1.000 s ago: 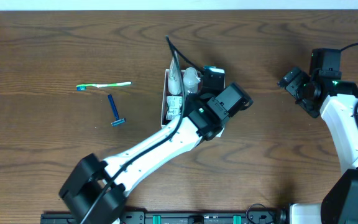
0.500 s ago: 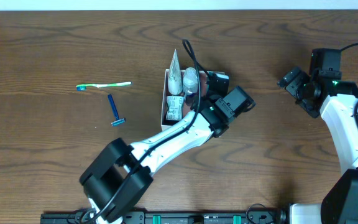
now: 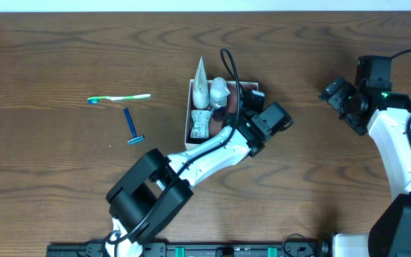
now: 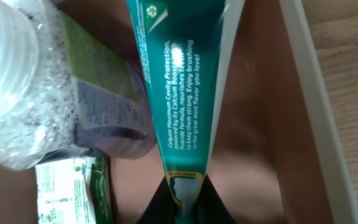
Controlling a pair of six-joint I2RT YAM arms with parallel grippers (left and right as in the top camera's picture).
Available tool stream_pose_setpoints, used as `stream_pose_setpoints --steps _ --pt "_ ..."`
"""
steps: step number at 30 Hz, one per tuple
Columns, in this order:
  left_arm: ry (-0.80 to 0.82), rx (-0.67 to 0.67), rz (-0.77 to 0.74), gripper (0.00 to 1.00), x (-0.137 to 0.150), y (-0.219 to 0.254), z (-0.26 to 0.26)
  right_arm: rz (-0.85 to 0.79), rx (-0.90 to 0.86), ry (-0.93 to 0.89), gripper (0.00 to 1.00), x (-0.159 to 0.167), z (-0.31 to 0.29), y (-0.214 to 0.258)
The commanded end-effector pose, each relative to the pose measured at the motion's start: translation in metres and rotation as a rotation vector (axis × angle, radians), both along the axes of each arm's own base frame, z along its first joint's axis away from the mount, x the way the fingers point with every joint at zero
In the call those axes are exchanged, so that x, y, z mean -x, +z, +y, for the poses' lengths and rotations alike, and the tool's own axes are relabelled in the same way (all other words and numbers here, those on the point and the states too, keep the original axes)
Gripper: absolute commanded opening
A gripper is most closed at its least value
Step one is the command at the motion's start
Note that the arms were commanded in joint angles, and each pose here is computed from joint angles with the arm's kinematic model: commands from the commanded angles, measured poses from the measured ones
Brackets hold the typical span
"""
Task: Pack container
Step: 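Lower the toothpaste tube into the box and open the left gripper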
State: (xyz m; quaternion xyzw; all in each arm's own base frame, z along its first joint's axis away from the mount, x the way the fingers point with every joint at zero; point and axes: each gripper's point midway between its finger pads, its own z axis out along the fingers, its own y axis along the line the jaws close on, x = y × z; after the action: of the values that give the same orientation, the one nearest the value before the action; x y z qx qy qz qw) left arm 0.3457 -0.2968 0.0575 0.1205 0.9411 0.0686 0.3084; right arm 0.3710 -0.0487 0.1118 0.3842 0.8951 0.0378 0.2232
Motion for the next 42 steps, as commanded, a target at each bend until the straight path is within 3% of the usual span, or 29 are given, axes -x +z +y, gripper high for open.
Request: stream_pose_setpoints --steps 1,26,40,42 --pt "0.018 -0.017 0.001 0.06 -0.008 -0.007 0.006 0.003 -0.001 -0.014 0.99 -0.001 -0.002 -0.001" --pt "0.095 0.007 0.0 0.07 -0.018 -0.01 0.021 0.003 -0.001 -0.014 0.99 -0.001 -0.002 -0.001" --pt "0.095 0.007 0.001 0.17 -0.018 -0.01 0.021 0.003 -0.001 -0.014 0.99 -0.001 -0.002 -0.001" --pt "0.095 0.006 0.001 0.22 -0.018 -0.01 0.021 0.003 0.0 -0.014 0.99 -0.001 -0.003 -0.001"
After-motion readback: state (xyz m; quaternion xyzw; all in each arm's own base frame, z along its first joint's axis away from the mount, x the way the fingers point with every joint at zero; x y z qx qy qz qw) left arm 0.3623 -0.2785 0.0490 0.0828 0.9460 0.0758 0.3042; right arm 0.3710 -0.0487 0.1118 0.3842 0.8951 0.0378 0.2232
